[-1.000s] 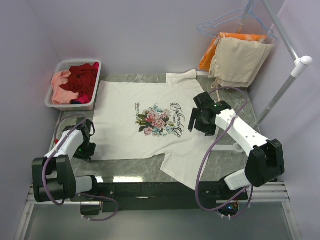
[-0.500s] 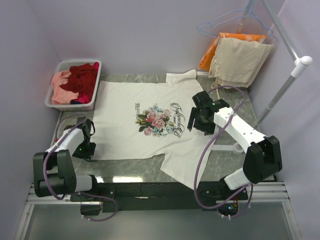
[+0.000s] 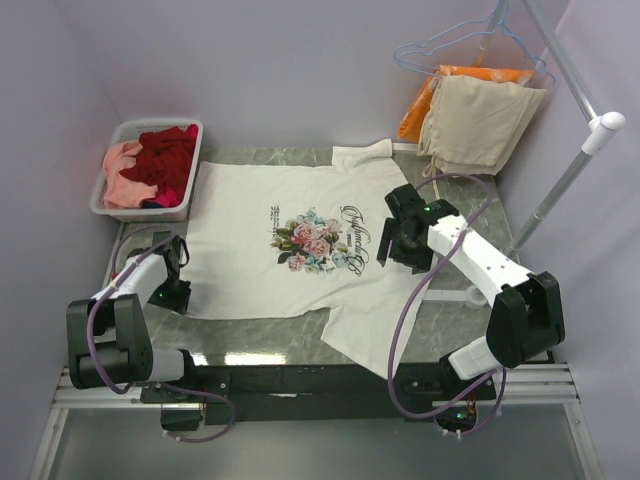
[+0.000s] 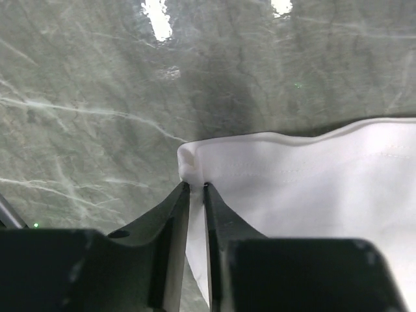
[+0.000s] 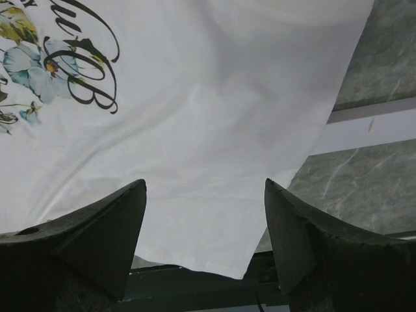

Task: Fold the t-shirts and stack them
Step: Flatten the tshirt out

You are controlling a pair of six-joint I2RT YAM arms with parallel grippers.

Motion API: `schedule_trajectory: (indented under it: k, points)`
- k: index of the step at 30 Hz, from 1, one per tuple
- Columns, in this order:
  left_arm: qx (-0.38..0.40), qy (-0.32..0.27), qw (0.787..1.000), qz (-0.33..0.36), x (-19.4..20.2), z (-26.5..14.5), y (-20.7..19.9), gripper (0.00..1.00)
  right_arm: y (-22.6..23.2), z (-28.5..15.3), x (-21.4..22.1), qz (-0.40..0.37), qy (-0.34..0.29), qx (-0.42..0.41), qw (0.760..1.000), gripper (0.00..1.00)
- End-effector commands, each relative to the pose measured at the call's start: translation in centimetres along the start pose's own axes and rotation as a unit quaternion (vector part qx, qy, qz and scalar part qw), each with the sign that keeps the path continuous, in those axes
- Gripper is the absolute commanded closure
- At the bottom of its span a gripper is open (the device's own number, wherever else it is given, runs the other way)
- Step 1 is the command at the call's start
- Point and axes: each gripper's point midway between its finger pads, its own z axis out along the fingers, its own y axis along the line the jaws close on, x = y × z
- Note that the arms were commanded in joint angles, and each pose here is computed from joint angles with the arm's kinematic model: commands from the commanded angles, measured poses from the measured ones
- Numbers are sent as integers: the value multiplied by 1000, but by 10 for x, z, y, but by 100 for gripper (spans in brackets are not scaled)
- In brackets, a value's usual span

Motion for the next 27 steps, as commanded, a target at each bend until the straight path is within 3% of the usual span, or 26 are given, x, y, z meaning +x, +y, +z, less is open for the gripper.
schedule_trajectory:
  k: [1,9,15,21,27]
  points:
    - [-10,21,1000,5,16,25,6,81,-10,-14,-1,9,-21,8,1000,20]
    - [2,18,1000,12,14,22,4,99,-12,-18,0,16,-27,7,999,20]
    - [38,-8,999,14,-5,-4,-11,99,-19,-13,15,9,-15,14,1000,20]
    - [113,-72,991,7,-51,-62,-46,99,-21,0,54,-11,16,12,1000,20]
    - [139,-101,985,15,-71,-88,-62,99,-20,8,98,-42,48,6,998,24]
